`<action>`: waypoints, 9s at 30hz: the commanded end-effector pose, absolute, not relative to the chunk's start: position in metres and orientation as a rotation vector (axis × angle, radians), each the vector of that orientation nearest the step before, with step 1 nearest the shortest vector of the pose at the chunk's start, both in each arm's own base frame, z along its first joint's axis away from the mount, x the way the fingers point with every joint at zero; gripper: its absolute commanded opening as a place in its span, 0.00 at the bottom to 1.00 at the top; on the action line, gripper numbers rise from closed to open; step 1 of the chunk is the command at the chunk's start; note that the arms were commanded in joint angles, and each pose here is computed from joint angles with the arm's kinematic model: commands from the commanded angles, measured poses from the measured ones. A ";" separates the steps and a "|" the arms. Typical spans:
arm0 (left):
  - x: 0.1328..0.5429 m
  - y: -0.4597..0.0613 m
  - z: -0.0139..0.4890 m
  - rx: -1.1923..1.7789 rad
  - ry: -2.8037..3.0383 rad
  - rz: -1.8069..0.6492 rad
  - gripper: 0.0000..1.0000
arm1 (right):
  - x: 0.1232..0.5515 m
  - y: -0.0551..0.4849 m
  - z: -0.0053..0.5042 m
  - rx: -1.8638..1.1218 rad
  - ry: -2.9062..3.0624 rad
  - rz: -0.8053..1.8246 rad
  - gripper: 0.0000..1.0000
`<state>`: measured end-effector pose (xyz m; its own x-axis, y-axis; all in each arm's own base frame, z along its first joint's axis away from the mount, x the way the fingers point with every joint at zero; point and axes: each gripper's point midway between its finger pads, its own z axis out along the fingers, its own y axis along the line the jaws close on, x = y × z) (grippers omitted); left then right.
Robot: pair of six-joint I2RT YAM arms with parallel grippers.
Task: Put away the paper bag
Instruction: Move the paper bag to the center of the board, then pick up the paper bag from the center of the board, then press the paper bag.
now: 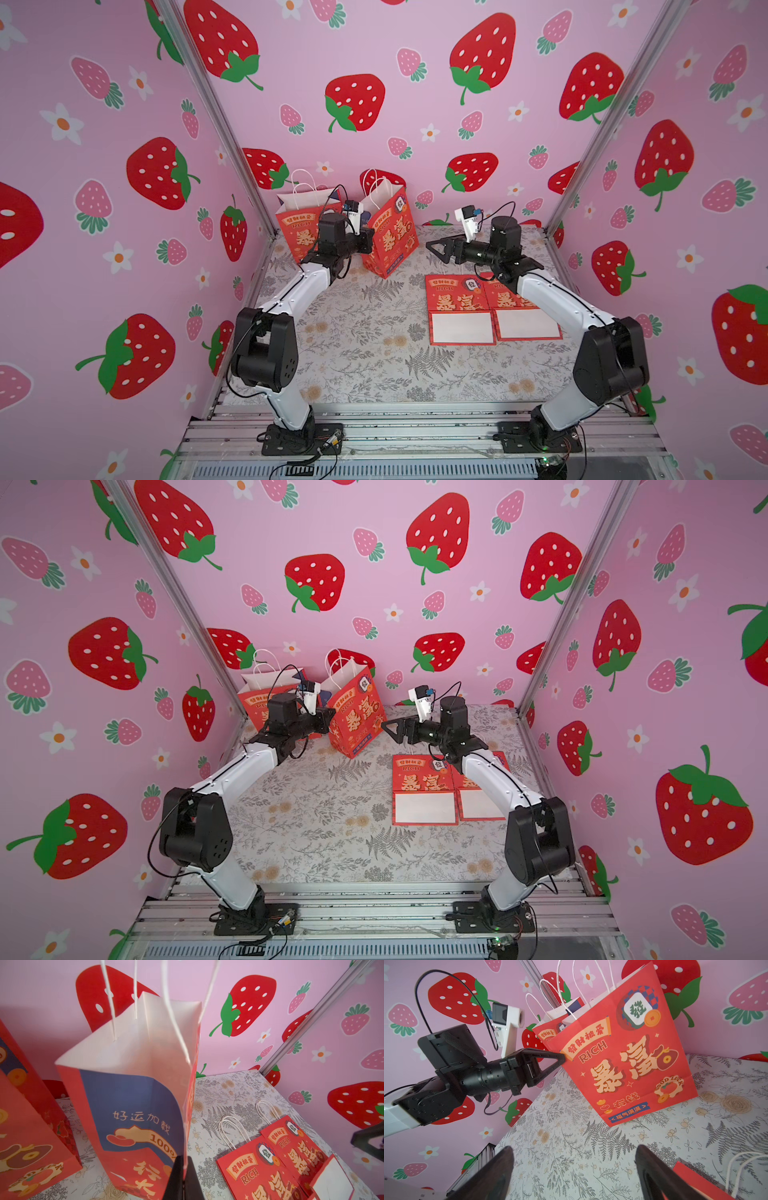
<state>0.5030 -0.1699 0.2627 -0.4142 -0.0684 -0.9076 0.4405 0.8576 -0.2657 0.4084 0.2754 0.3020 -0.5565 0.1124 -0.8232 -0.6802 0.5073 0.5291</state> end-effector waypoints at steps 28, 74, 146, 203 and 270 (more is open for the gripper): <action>0.311 -0.170 0.224 0.448 2.088 -0.552 0.69 | 0.388 0.238 0.295 -0.477 1.945 1.199 0.96; 0.271 -0.181 0.333 0.502 1.845 -0.661 0.00 | 0.374 0.188 0.315 -0.435 1.899 1.403 0.99; 0.247 -0.175 0.473 0.316 1.507 -0.994 0.00 | 0.314 0.313 0.381 -0.752 1.689 1.720 0.65; 0.266 -0.157 0.339 0.423 1.751 -0.856 0.99 | 0.256 0.204 0.458 -0.791 1.712 1.723 0.00; 0.203 -0.209 0.441 0.650 1.332 -1.377 0.99 | 0.221 0.228 0.422 -0.741 1.820 1.525 0.00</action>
<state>0.2124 -0.2118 0.4241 -0.3388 -0.2894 -0.8953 0.8935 0.1993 -0.4025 0.2278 0.2285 0.4194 -0.6564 -0.0167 -0.7542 -0.7453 0.1689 0.6450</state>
